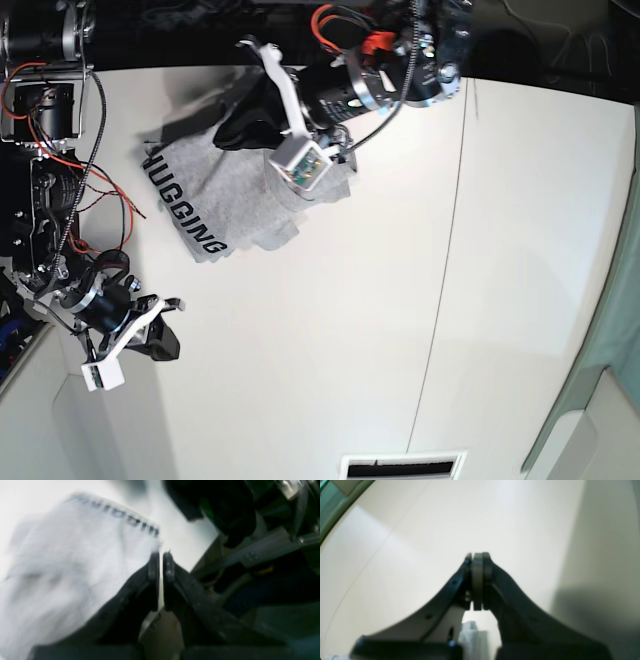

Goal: Layout the t-shirt on the table in an organized manner, then fold the t-shirt properly
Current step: 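Press and tuck the folded bundle with both grippers into a square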

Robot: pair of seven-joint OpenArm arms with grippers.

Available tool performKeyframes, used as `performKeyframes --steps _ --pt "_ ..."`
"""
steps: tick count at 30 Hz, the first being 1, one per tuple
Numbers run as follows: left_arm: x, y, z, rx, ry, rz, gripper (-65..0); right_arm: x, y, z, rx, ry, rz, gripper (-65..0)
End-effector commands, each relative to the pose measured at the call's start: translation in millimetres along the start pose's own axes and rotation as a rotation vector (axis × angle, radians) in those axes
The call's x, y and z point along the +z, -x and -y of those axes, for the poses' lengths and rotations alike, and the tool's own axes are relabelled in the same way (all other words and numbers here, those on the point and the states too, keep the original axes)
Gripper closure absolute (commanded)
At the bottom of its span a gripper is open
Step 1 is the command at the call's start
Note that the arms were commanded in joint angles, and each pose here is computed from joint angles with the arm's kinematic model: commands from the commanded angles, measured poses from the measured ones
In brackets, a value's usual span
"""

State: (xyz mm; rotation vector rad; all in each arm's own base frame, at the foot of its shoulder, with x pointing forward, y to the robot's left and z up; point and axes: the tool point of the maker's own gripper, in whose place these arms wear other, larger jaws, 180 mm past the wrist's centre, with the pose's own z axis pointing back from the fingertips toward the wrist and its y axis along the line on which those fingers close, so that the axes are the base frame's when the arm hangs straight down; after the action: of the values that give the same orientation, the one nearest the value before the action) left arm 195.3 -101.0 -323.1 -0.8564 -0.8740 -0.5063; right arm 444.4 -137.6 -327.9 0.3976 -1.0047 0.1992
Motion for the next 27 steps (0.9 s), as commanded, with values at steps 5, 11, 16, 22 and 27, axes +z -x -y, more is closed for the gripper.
performKeyframes --steps 5,11,16,22,27 --pt "-26.3 14.3 -32.9 0.046 -0.053 -0.063 -3.0 -33.0 18.1 -16.7 -0.001 -0.111 -0.097 0.0" --pt "-32.6 34.9 -35.5 0.075 -0.043 -0.131 -3.0 -43.0 78.0 -42.9 0.083 -0.177 -0.281 0.0" --pt "-27.0 66.4 -37.0 0.088 -0.073 -0.211 -3.0 -36.0 96.7 -38.6 0.114 -0.172 -0.329 0.0" --pt "-0.6 87.4 -93.9 0.084 -0.204 -0.273 -3.0 -19.3 112.1 -19.3 0.062 -0.153 -0.35 0.0" --pt "6.1 94.8 -138.7 0.138 -0.286 -0.299 -3.0 2.6 131.4 -0.4 0.028 -0.121 -0.375 0.0"
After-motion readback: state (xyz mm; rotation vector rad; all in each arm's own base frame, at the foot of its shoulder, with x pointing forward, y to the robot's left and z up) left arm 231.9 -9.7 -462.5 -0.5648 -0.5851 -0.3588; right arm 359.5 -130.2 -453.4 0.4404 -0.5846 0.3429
